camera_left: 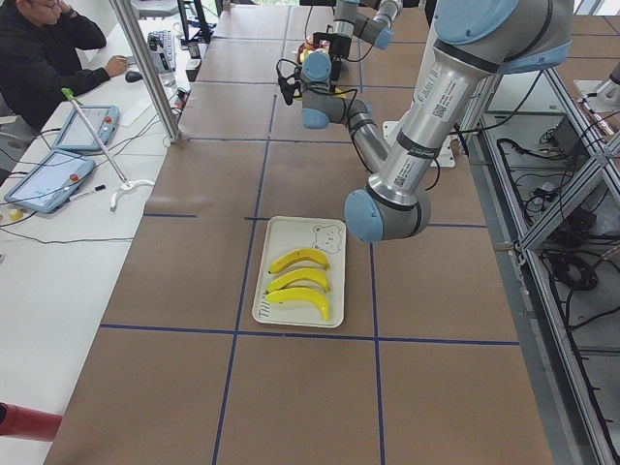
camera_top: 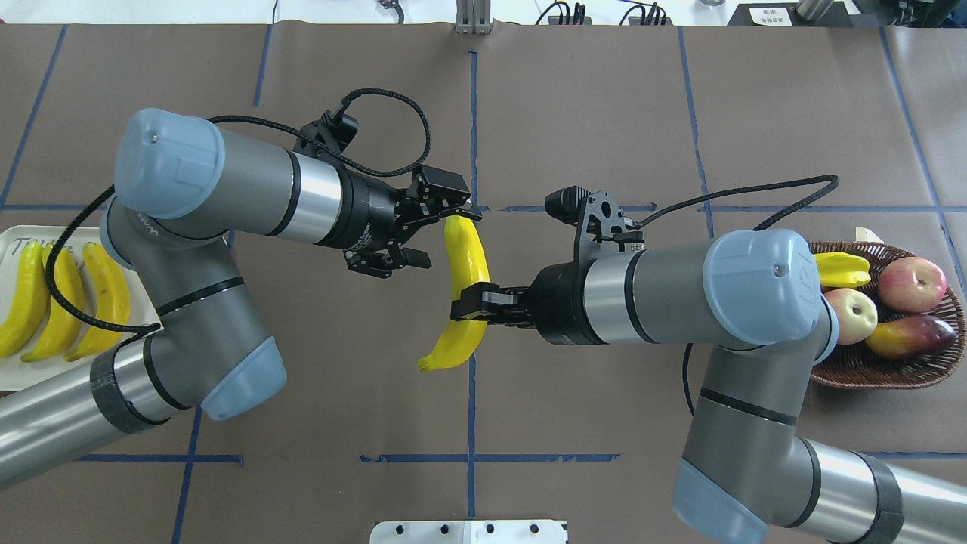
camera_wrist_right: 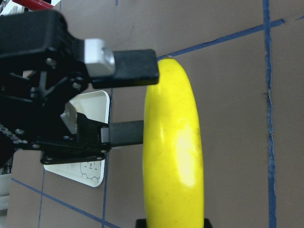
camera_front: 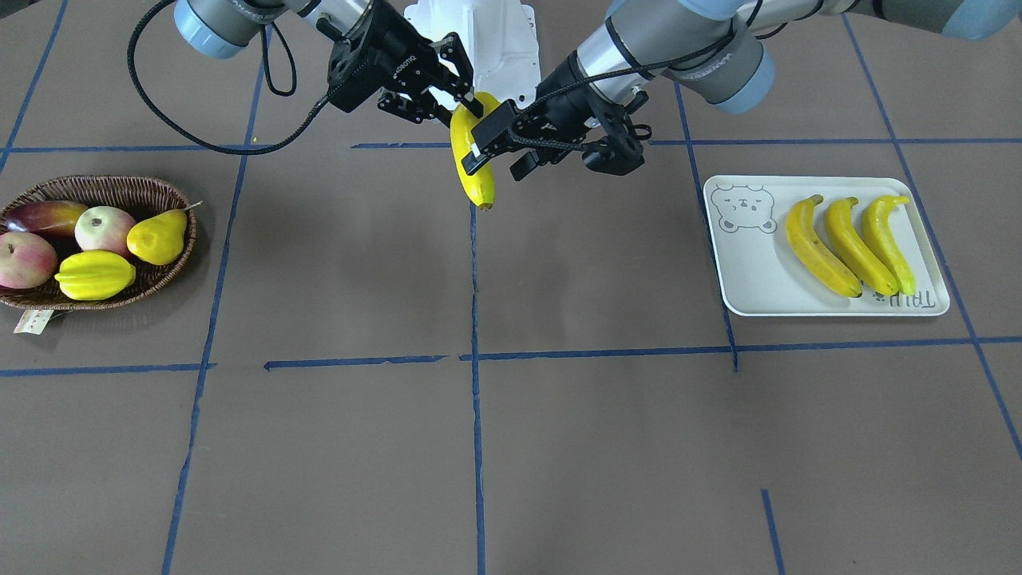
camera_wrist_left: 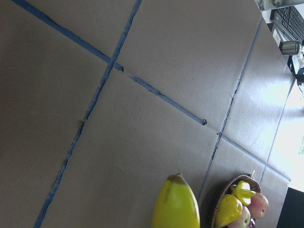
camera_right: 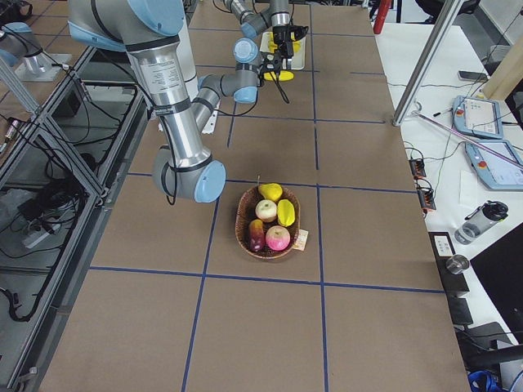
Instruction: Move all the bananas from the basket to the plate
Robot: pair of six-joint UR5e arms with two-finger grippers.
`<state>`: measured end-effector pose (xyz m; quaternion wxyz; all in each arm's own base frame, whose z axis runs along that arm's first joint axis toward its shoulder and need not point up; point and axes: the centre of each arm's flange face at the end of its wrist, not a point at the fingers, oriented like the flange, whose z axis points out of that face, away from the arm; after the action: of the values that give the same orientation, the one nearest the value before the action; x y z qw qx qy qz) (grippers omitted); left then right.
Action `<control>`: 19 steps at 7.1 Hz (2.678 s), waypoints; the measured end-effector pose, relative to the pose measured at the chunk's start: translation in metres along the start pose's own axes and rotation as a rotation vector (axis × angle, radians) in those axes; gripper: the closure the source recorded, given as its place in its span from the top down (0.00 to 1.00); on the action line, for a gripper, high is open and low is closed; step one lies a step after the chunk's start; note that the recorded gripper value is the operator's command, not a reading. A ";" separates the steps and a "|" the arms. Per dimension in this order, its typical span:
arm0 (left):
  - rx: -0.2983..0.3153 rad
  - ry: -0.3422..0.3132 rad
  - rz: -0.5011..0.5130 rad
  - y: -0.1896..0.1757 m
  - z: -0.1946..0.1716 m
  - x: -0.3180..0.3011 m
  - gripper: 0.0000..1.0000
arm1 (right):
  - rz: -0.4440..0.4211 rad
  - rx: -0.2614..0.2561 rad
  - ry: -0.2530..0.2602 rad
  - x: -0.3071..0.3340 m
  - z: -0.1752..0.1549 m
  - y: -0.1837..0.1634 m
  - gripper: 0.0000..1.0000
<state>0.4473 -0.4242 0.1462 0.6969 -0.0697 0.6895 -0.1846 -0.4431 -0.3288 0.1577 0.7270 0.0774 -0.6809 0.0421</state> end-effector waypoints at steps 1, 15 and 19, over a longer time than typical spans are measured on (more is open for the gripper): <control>-0.002 0.001 0.002 0.007 0.009 0.000 0.88 | -0.001 0.002 -0.002 -0.001 0.000 0.000 0.02; 0.204 -0.389 0.009 -0.125 -0.092 -0.146 0.00 | 0.037 0.089 0.014 0.009 -0.021 -0.010 1.00; 0.279 -0.646 0.071 -0.167 -0.141 -0.297 0.00 | 0.052 0.112 0.077 0.042 -0.022 -0.015 1.00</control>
<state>0.2874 -0.4506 0.4774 0.8879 -0.0048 0.4034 -0.2211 -0.4164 -0.3418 0.1972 0.7459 0.0987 -0.6508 0.1018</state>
